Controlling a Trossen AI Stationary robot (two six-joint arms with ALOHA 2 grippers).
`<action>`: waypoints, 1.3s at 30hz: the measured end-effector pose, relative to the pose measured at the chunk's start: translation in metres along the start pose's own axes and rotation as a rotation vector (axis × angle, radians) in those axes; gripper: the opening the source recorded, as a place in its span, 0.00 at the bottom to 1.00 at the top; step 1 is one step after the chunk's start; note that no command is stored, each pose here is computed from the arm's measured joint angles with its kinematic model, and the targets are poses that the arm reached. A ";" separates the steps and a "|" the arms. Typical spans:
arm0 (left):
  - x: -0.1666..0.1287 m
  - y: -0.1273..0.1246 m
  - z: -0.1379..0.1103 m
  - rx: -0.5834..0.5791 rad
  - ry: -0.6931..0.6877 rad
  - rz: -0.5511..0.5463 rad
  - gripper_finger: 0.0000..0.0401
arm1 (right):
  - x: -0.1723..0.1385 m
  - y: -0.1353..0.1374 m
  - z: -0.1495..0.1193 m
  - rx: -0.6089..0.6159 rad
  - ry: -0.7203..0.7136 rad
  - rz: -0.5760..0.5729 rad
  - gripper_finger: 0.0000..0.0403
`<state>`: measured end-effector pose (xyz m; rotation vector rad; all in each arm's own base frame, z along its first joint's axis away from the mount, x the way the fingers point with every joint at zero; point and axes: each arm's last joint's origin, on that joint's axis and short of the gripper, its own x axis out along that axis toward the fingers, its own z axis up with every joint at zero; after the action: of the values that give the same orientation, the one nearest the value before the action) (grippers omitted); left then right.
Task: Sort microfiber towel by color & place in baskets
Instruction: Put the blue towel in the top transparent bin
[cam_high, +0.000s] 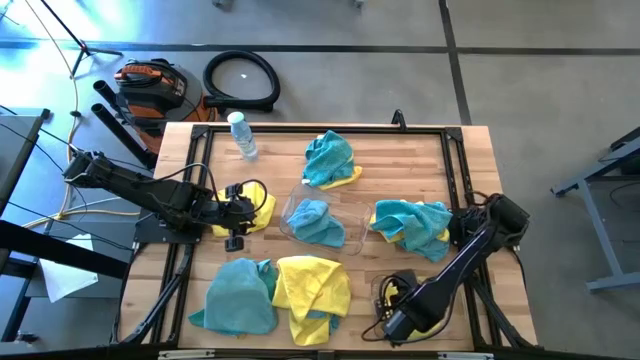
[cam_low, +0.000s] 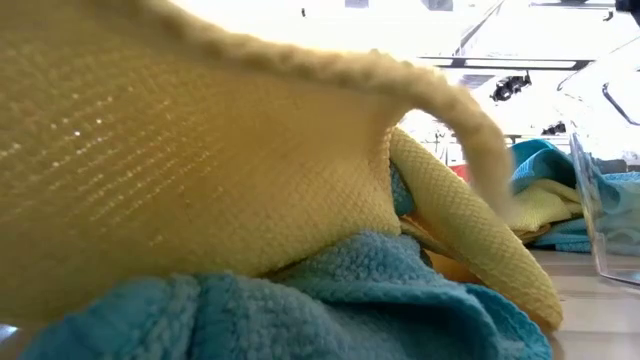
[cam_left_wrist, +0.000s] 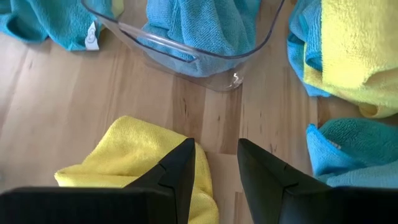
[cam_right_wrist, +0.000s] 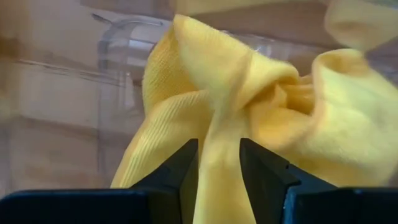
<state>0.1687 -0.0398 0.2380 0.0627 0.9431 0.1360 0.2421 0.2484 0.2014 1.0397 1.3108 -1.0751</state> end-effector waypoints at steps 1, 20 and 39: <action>0.000 0.000 0.000 0.011 0.000 0.000 0.28 | -0.005 0.001 -0.001 -0.014 0.000 0.001 0.28; -0.029 0.006 0.023 -0.196 -0.056 0.050 0.28 | -0.064 -0.010 0.020 -0.230 -0.413 0.086 0.20; -0.025 -0.032 0.058 -0.689 -0.003 0.036 0.28 | -0.063 -0.137 0.118 -0.424 -0.544 0.391 0.00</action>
<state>0.2037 -0.0742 0.2882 -0.5560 0.8505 0.4861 0.1334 0.1052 0.2683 0.5885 0.7975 -0.6719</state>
